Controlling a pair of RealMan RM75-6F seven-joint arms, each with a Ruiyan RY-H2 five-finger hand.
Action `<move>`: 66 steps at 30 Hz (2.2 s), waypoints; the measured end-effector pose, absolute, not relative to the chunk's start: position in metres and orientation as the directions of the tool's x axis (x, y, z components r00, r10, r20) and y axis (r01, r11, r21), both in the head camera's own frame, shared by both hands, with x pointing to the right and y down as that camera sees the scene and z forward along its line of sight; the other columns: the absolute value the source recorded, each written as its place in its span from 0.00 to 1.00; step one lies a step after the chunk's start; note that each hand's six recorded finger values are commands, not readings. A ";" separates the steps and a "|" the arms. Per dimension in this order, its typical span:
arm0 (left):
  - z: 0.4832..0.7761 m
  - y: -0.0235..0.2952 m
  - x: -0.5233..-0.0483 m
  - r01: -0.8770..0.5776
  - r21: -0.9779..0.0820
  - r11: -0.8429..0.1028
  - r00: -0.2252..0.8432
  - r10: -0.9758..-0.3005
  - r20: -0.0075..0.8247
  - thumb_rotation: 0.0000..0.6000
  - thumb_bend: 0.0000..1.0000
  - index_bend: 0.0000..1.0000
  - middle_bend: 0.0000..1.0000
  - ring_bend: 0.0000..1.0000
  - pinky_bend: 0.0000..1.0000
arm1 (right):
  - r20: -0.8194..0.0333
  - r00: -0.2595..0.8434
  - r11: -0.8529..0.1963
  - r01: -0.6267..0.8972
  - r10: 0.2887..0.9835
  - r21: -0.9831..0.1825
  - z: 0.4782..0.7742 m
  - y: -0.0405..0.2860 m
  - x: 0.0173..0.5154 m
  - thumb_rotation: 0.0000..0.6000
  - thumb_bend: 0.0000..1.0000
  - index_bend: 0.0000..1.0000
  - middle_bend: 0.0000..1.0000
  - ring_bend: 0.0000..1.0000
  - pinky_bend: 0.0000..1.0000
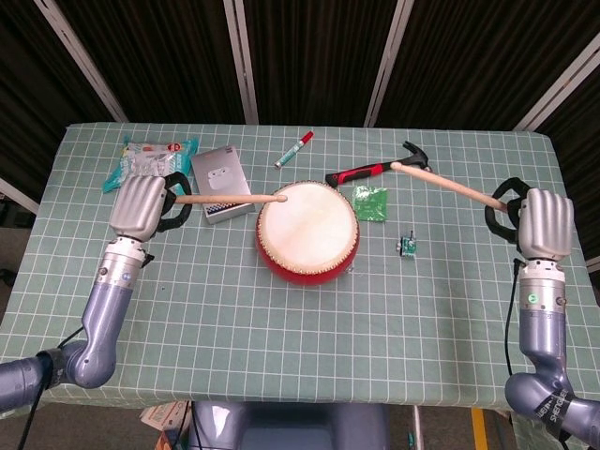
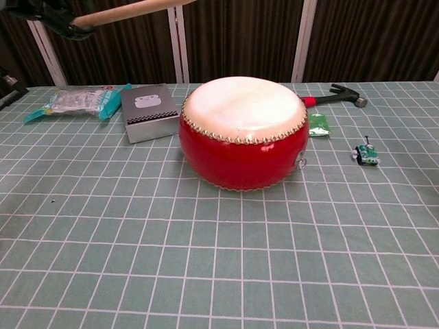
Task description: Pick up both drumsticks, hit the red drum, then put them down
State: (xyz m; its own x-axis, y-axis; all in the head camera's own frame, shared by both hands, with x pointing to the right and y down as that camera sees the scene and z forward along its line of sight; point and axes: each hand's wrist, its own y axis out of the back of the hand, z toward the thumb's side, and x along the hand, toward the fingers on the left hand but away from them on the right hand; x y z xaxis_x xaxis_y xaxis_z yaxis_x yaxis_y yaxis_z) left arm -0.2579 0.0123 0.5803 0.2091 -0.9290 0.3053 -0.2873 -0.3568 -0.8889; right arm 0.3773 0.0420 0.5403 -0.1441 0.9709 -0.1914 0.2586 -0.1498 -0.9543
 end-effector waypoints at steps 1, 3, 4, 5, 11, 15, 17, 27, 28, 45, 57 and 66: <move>0.585 0.010 -0.252 -0.280 -0.888 -0.365 0.215 -0.925 0.313 1.00 0.46 0.74 1.00 1.00 1.00 | -0.190 -0.146 -0.149 0.256 0.971 -0.955 0.540 0.042 0.378 1.00 0.56 0.95 0.99 1.00 1.00; 0.592 0.006 -0.245 -0.263 -0.887 -0.380 0.220 -0.919 0.328 1.00 0.46 0.74 1.00 1.00 1.00 | -0.181 -0.152 -0.142 0.239 0.972 -0.960 0.540 0.042 0.382 1.00 0.56 0.95 0.99 1.00 1.00; 0.597 0.003 -0.240 -0.244 -0.887 -0.392 0.223 -0.913 0.342 1.00 0.46 0.75 1.00 1.00 1.00 | -0.177 -0.156 -0.138 0.231 0.972 -0.963 0.540 0.042 0.384 1.00 0.56 0.95 0.99 1.00 1.00; 0.602 0.002 -0.236 -0.225 -0.886 -0.405 0.226 -0.907 0.356 1.00 0.46 0.75 1.00 1.00 1.00 | -0.173 -0.164 -0.135 0.223 0.971 -0.966 0.540 0.042 0.386 1.00 0.56 0.95 0.99 1.00 1.00; 0.641 -0.001 -0.224 -0.049 -0.849 -0.526 0.203 -0.837 0.507 1.00 0.46 0.75 1.00 1.00 1.00 | -0.166 -0.186 -0.126 0.212 0.968 -0.969 0.541 0.042 0.393 1.00 0.56 0.95 0.98 1.00 1.00; 0.663 0.004 -0.226 0.084 -0.794 -0.602 0.138 -0.782 0.607 1.00 0.46 0.74 1.00 1.00 1.00 | -0.162 -0.185 -0.121 0.212 0.969 -0.970 0.537 0.043 0.395 1.00 0.57 0.95 0.98 1.00 1.00; 0.671 0.006 -0.227 0.120 -0.757 -0.642 0.098 -0.752 0.652 1.00 0.46 0.75 1.00 1.00 1.00 | -0.158 -0.186 -0.118 0.211 0.970 -0.970 0.536 0.044 0.397 1.00 0.57 0.95 0.98 1.00 1.00; 0.646 -0.001 -0.219 -0.021 -0.792 -0.610 0.104 -0.789 0.605 1.00 0.46 0.74 1.00 1.00 1.00 | -0.145 -0.188 -0.106 0.199 0.971 -0.974 0.529 0.052 0.401 1.00 0.56 0.95 0.98 1.00 1.00; 0.637 -0.003 -0.216 -0.057 -0.814 -0.578 0.130 -0.813 0.568 1.00 0.46 0.74 1.00 1.00 1.00 | -0.144 -0.187 -0.106 0.199 0.972 -0.974 0.529 0.052 0.401 1.00 0.56 0.95 0.98 1.00 1.00; 0.583 0.093 -0.305 -0.231 -0.838 -0.494 0.184 -0.868 0.461 1.00 0.46 0.73 1.00 1.00 1.00 | -0.225 -0.034 -0.220 0.123 0.974 -0.968 0.540 0.086 0.401 1.00 0.56 0.95 0.98 1.00 1.00; 0.603 0.151 -0.340 -0.143 -0.813 -0.565 0.154 -0.824 0.546 1.00 0.46 0.71 1.00 1.00 1.00 | -0.374 0.039 -0.373 -0.021 0.927 -0.927 0.575 0.142 0.426 1.00 0.56 0.95 0.98 1.00 1.00; 0.627 0.169 -0.339 -0.068 -0.800 -0.596 0.155 -0.799 0.581 1.00 0.43 0.69 1.00 1.00 1.00 | -0.465 0.037 -0.461 -0.086 0.884 -0.883 0.592 0.170 0.437 1.00 0.56 0.95 0.98 1.00 1.00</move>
State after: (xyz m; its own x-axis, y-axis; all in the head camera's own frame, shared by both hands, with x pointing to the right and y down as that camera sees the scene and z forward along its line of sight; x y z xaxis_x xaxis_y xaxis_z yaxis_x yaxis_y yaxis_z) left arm -0.3386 0.1692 0.6273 0.1546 -0.7989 0.5813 -0.0684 -0.5956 -0.8004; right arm 0.4375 0.1697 0.5917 0.0375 0.8844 -0.4652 -0.0856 -0.4610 -0.8833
